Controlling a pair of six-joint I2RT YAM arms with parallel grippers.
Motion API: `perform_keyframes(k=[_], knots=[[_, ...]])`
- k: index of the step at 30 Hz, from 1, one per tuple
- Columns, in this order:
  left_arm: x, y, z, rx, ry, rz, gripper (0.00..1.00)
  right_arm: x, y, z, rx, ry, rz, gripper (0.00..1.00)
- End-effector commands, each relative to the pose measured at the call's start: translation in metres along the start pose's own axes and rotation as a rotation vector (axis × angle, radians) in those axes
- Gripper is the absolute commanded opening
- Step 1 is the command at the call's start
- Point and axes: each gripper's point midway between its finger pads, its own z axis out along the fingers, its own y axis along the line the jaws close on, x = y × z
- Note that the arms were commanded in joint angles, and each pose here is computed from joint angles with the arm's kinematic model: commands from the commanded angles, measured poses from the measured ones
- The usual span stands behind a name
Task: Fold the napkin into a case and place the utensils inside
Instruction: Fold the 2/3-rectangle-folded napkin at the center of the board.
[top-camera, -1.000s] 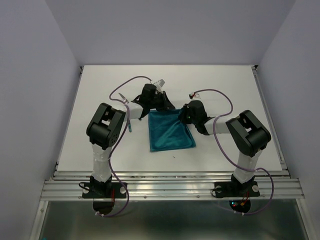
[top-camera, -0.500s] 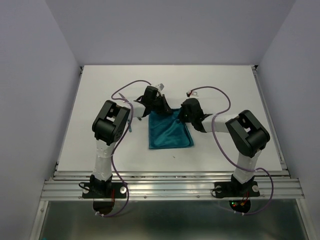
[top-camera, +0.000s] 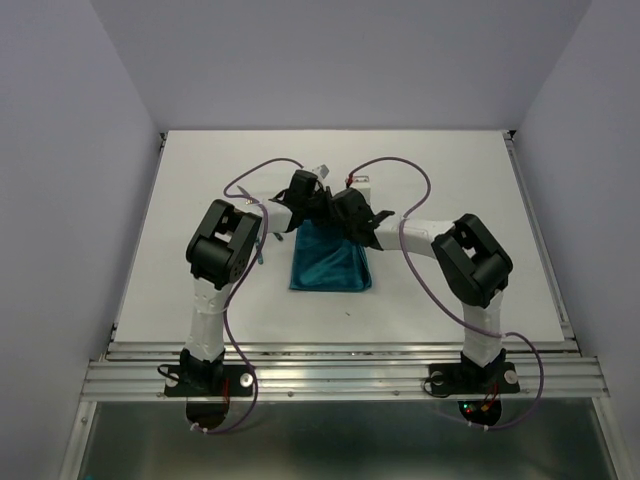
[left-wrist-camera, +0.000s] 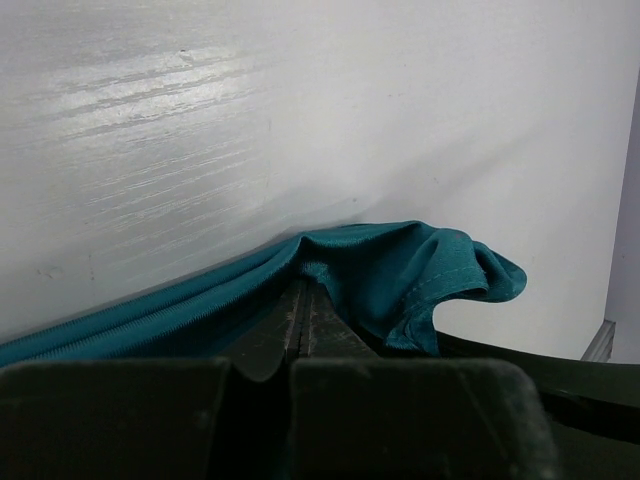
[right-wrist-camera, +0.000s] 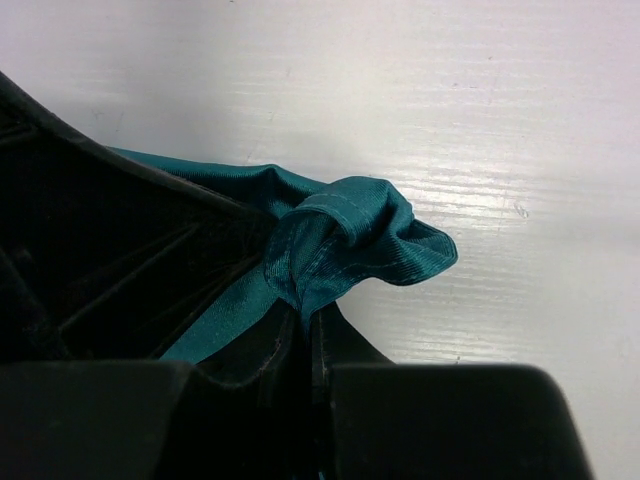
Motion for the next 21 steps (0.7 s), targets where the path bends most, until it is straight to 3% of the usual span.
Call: perform_keyframes(k=[1, 21], knots=[[0.017, 0.026, 0.001, -0.1, 0.039, 0.002, 0.0, 0.004, -0.008, -0.002, 0.115, 0.039, -0.093, 0.01], [0.021, 0.023, -0.001, -0.071, 0.041, -0.013, 0.0, 0.015, 0.012, 0.001, 0.134, 0.203, -0.249, 0.01]])
